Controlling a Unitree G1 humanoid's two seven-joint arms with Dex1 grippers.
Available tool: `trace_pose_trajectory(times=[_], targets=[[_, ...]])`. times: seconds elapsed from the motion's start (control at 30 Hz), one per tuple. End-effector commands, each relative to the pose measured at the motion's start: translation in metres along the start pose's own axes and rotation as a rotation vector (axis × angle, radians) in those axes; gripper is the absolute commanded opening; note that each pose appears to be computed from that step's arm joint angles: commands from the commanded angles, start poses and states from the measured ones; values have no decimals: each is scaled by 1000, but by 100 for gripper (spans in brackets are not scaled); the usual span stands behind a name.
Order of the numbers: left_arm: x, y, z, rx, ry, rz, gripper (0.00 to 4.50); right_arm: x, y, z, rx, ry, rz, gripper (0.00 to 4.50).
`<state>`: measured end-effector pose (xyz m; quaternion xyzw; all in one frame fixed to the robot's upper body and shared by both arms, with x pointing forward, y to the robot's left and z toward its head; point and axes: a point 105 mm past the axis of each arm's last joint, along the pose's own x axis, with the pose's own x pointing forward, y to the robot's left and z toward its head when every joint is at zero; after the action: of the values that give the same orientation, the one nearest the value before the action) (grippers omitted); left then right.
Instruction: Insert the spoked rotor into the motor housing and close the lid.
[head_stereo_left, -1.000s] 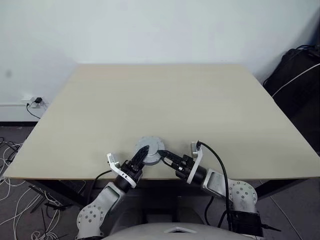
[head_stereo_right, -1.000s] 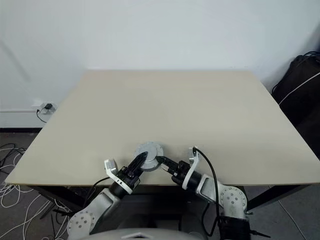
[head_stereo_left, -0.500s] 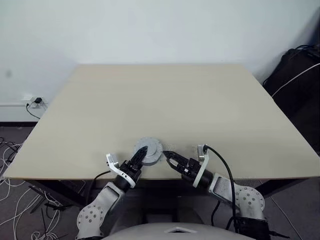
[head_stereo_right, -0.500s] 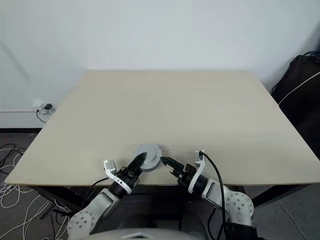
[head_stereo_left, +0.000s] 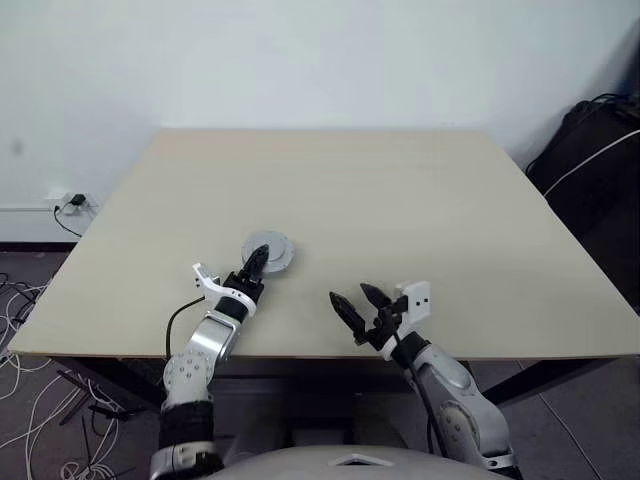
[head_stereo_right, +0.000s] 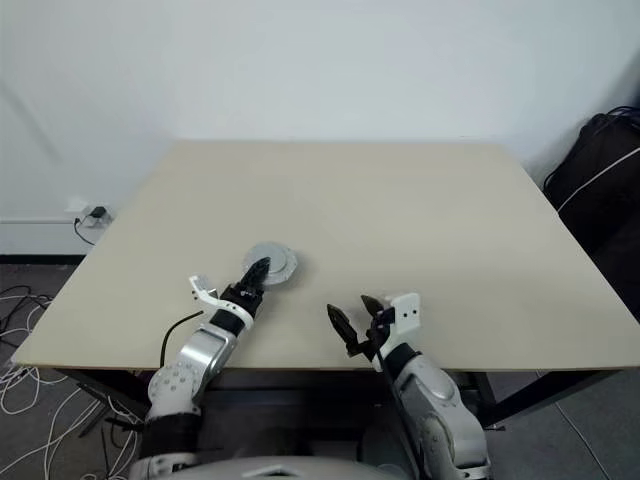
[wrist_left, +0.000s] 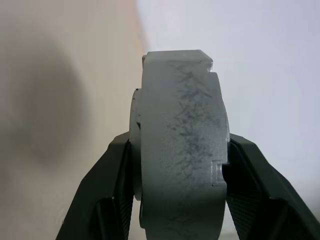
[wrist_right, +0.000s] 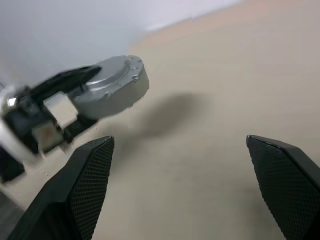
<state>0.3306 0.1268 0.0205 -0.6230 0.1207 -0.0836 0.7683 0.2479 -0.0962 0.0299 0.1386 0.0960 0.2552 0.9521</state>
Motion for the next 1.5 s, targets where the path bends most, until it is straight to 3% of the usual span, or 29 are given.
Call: trace_pose_trajectory(times=[0.03, 0.3, 0.67, 0.7, 0.9, 0.93, 1.37, 1.5], targets=[[31, -13, 17, 8, -66, -2, 209, 3, -8, 13, -136, -79, -57, 450], [69, -3, 23, 6, -71, 127, 209, 4, -19, 7, -217, -84, -145, 450], [73, 25, 18, 57, -64, 349, 209, 3, -21, -1, -218, -49, -168, 450], [72, 27, 17, 48, -62, 357, 244, 4, -21, -2, -217, -45, -165, 450], [58, 43, 14, 46, -41, 407, 436, 7, -19, -5, -218, -28, -154, 450], [54, 46, 14, 47, -36, 416, 447, 7, -19, -5, -218, -25, -153, 450], [-30, 85, -10, 95, 141, 623, 447, 10, -16, -12, -196, 6, -138, 450], [-50, 81, -12, 150, 146, 609, 447, 11, -17, -13, -181, 12, -139, 450]])
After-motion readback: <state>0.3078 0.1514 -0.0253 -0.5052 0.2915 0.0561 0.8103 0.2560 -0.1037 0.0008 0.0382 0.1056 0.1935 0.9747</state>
